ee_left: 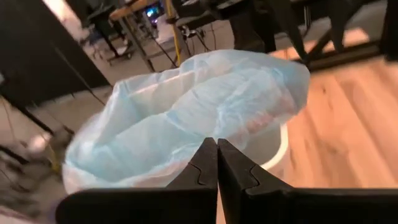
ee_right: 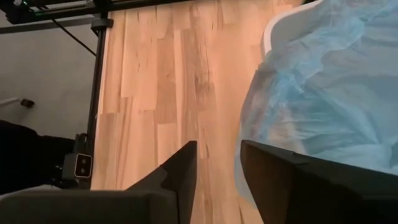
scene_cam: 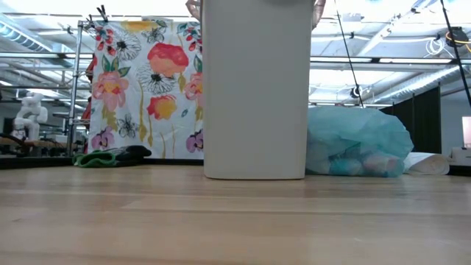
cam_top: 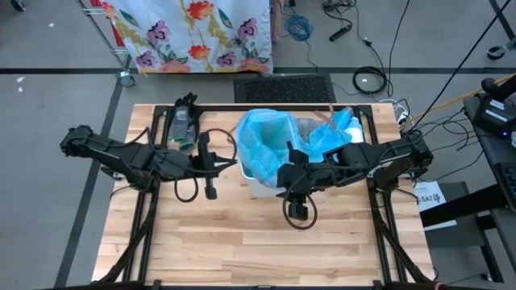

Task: Place trash/remove bag and relplace
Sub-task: Insert the new blue trash bag into the trash bin

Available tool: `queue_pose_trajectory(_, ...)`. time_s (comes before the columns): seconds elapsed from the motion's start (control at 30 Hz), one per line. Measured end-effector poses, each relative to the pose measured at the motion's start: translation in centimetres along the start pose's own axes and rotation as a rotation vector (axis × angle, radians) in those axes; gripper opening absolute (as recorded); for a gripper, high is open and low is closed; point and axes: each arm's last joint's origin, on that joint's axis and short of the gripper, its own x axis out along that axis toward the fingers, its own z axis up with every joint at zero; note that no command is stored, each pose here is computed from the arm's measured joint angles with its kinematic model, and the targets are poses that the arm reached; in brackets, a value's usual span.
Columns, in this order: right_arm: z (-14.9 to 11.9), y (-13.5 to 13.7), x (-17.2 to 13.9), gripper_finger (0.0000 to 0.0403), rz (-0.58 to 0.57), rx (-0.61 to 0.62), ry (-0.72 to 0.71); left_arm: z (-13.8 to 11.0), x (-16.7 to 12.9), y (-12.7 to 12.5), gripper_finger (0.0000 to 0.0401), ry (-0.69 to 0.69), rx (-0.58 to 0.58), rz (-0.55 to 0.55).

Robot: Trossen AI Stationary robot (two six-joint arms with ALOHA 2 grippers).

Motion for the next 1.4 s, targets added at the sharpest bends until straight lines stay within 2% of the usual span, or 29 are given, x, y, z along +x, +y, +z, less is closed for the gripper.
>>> queue_pose_trajectory(0.17, 0.0, 0.0, -0.1, 0.0119, -0.001, 0.000, 0.001, 0.1, -0.2, -0.3, 0.0016, -0.002, 0.155, 0.001)
queue_pose_trajectory(0.3, 0.0, 0.0, -0.1, 0.0119, -0.001, 0.002, 0.001, 0.1, -0.2, -0.4, 0.0034, -0.008, 0.203, 0.003)
queue_pose_trajectory(0.6, 0.0, -0.1, -0.1, 0.0119, -0.003, 0.003, 0.001, 0.9, -0.3, -0.2, 0.0040, -0.078, 0.150, 0.019)
queue_pose_trajectory(0.7, 0.0, -0.1, -0.1, 0.0119, -0.003, 0.003, 0.001, 0.9, -0.3, -0.2, 0.0045, -0.079, 0.069, 0.015)
queue_pose_trajectory(0.8, 0.0, -0.1, -0.1, 0.0119, -0.004, 0.003, 0.000, 0.8, -0.2, -0.3, 0.0060, -0.069, -0.033, 0.009)
queue_pose_trajectory(1.07, 0.0, -0.1, -0.1, 0.0119, -0.006, 0.022, -0.001, 0.8, 0.6, -0.8, 0.0114, -0.060, -0.151, 0.002)
queue_pose_trajectory(1.23, 0.0, -0.1, -0.1, 0.0119, -0.006, 0.025, -0.001, 0.9, 0.7, -1.1, 0.0125, -0.060, -0.120, -0.010)
queue_pose_trajectory(1.4, 0.0, -0.1, -0.1, 0.0119, -0.006, 0.024, 0.000, 2.2, 0.5, -0.9, 0.0125, 0.032, -0.027, -0.031)
